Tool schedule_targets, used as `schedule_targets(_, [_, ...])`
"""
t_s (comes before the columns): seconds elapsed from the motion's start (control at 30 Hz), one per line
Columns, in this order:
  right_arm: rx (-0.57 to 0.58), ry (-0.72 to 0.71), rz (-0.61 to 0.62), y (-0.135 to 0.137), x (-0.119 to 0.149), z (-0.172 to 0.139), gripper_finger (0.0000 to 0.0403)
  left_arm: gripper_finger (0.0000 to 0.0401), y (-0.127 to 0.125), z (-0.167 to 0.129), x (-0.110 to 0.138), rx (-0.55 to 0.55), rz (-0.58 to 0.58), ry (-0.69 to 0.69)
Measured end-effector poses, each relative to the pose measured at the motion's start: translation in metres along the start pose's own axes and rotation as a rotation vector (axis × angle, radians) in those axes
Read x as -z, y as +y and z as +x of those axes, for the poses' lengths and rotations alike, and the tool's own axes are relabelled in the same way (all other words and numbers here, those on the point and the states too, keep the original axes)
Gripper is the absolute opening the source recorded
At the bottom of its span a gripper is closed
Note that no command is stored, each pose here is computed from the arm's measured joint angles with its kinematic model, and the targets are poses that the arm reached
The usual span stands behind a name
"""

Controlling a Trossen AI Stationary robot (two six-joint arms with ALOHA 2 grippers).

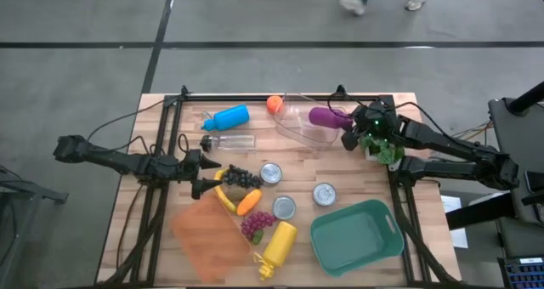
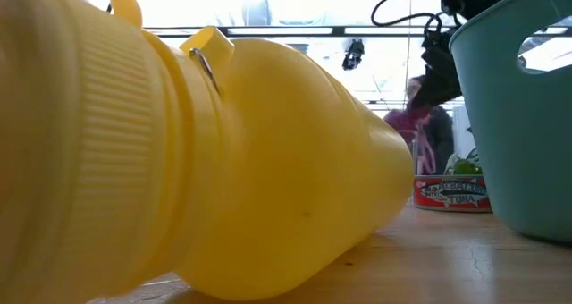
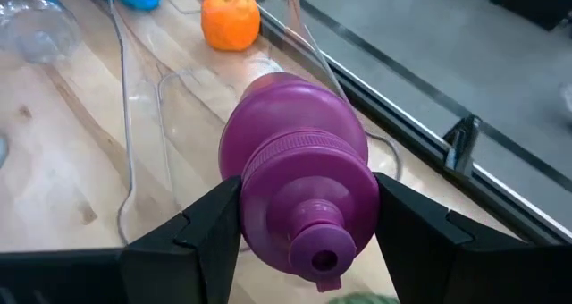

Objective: Pick & Place Food Item
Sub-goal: Put the purple water bottle into the transparent bin

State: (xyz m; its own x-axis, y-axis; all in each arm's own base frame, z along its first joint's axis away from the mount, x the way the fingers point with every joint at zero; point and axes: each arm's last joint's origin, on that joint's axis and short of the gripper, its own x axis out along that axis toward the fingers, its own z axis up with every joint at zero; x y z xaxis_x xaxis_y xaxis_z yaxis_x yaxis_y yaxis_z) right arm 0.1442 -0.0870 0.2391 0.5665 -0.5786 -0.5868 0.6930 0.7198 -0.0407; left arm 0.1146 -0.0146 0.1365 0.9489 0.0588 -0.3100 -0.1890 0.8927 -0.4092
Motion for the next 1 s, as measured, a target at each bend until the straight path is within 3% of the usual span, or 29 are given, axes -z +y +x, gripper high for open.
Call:
schedule_targets(0.3, [0.021, 0.098, -0.012, -0.001, -0.034, -0.020, 0.0208, 0.0384, 0.000, 0.000, 0.000, 0.000, 0.000, 0.000])
schedule_targets(0.8, [0.025, 0.374, -0.137, 0.012, -0.118, -0.009, 0.0208, 0.0384, 0.000, 0.000, 0.000, 0.000, 0.000, -0.001])
schedule_targets(1.0, [-0.026, 0.532, -0.148, 0.010, -0.145, 0.005, 0.0208, 0.0384, 0.000, 0.000, 0.000, 0.000, 0.000, -0.001])
